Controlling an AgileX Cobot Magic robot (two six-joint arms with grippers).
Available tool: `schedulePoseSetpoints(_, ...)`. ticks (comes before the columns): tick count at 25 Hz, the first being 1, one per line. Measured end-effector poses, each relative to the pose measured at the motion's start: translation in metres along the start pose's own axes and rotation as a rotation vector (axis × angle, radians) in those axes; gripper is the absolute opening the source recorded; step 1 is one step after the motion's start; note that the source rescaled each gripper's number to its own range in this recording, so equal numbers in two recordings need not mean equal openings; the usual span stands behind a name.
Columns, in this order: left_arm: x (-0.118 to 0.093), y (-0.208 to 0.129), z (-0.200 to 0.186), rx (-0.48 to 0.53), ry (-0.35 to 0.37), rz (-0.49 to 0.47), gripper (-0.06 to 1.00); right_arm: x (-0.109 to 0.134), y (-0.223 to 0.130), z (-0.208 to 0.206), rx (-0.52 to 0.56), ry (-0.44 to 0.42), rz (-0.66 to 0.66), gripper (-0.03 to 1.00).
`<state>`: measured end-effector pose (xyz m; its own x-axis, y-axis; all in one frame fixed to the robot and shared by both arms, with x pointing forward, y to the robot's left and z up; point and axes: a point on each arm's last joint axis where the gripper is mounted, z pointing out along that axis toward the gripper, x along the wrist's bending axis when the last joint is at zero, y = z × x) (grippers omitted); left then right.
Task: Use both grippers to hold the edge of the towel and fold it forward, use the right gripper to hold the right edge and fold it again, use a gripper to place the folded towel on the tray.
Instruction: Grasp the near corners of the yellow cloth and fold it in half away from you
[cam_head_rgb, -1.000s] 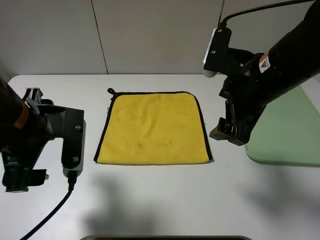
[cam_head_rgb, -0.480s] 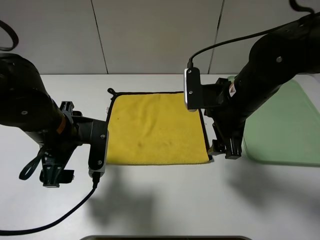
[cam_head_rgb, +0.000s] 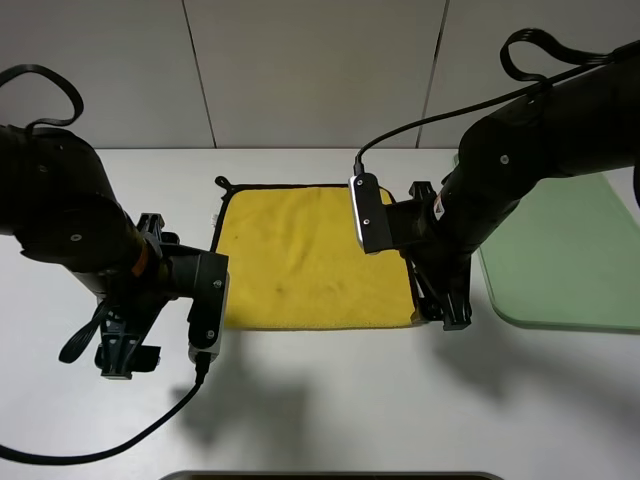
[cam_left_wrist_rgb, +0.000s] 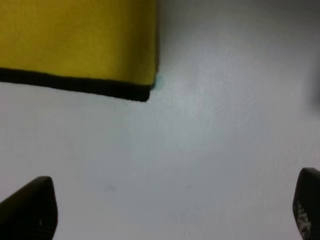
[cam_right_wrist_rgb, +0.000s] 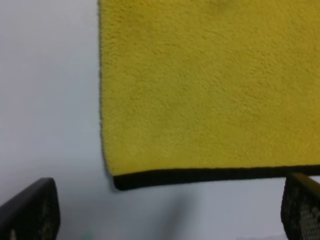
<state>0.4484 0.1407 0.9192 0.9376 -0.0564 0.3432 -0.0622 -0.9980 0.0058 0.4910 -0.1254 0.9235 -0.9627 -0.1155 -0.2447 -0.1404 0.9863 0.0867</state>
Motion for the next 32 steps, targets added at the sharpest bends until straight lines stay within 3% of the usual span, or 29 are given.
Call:
schedulePoseSetpoints(17,0.0,0.004,0.008,-0.02,-0.004,0.009,0.96,0.01,-0.003,0.043,0.058,0.119,-0.04,1.0)
schedulePoseSetpoints(32,0.0,0.011,0.021,-0.073,0.003,0.036,0.96,0.012,-0.004,0.056,0.071,0.153,-0.057,1.0)
